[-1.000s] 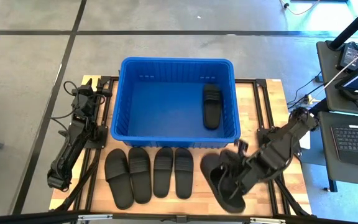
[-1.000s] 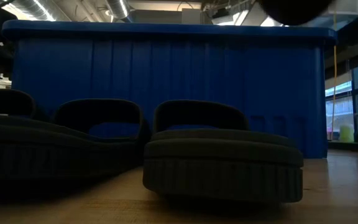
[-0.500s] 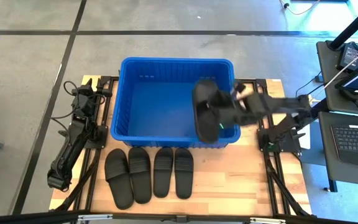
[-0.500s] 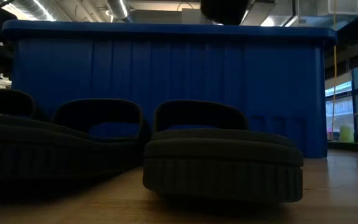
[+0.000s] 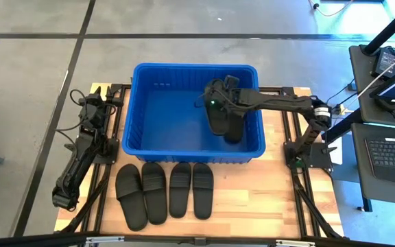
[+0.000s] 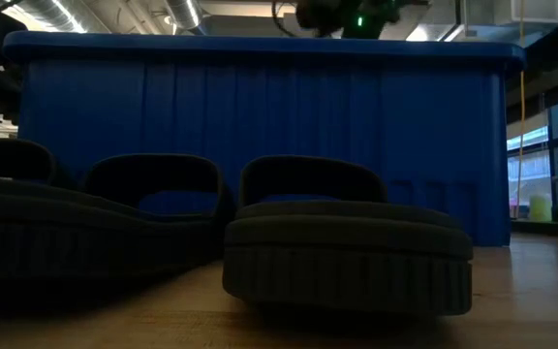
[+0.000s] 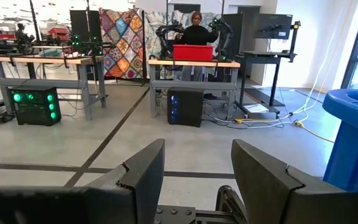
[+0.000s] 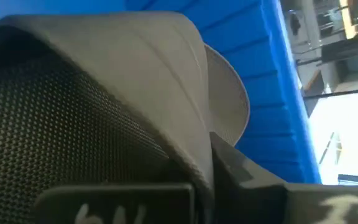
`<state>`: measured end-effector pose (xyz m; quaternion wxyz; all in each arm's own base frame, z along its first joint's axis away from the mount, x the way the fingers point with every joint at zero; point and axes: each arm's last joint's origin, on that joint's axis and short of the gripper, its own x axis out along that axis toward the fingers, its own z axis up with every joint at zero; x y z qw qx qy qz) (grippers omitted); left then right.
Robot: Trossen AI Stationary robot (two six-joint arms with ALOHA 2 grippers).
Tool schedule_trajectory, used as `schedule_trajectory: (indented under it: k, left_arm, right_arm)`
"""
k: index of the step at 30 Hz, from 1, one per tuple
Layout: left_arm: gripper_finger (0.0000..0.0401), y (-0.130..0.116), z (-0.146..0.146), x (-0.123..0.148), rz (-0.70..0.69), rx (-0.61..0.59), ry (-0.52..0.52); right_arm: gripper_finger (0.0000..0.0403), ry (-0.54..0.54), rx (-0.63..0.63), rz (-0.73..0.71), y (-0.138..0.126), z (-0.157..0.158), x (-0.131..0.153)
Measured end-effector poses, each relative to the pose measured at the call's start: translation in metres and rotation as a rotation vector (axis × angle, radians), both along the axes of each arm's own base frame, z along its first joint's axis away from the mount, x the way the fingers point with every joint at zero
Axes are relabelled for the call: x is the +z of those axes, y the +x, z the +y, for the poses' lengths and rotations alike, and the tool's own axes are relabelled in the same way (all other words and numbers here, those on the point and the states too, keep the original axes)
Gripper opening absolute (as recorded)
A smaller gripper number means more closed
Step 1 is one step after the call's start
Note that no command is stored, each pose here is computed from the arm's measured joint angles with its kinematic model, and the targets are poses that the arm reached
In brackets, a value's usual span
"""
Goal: Pick and place slides into bin
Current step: Put the black slides into the blue organizer bin
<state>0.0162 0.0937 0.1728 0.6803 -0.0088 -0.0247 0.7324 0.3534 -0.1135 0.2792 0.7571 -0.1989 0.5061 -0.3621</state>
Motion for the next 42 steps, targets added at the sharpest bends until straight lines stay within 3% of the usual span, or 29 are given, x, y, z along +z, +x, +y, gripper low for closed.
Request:
schedule_trajectory:
  k: [4, 12, 33, 42]
  left_arm:
    - [0.0182, 0.000, 0.000, 0.000, 0.000, 0.000, 0.000]
    - [0.0182, 0.000, 0.000, 0.000, 0.000, 0.000, 0.000]
    - [0.0182, 0.000, 0.000, 0.000, -0.001, 0.001, 0.001]
    - [0.0182, 0.000, 0.000, 0.000, -0.001, 0.001, 0.001]
  right_arm:
    - [0.0018, 0.004, -0.040, -0.046, -0.005, -0.018, -0.020]
    - [0.0018, 0.071, -0.124, -0.151, -0.009, -0.032, -0.034]
    - [0.0018, 0.151, -0.140, -0.010, 0.016, -0.040, -0.113]
    - [0.0018, 0.156, -0.142, 0.013, 0.018, -0.041, -0.124]
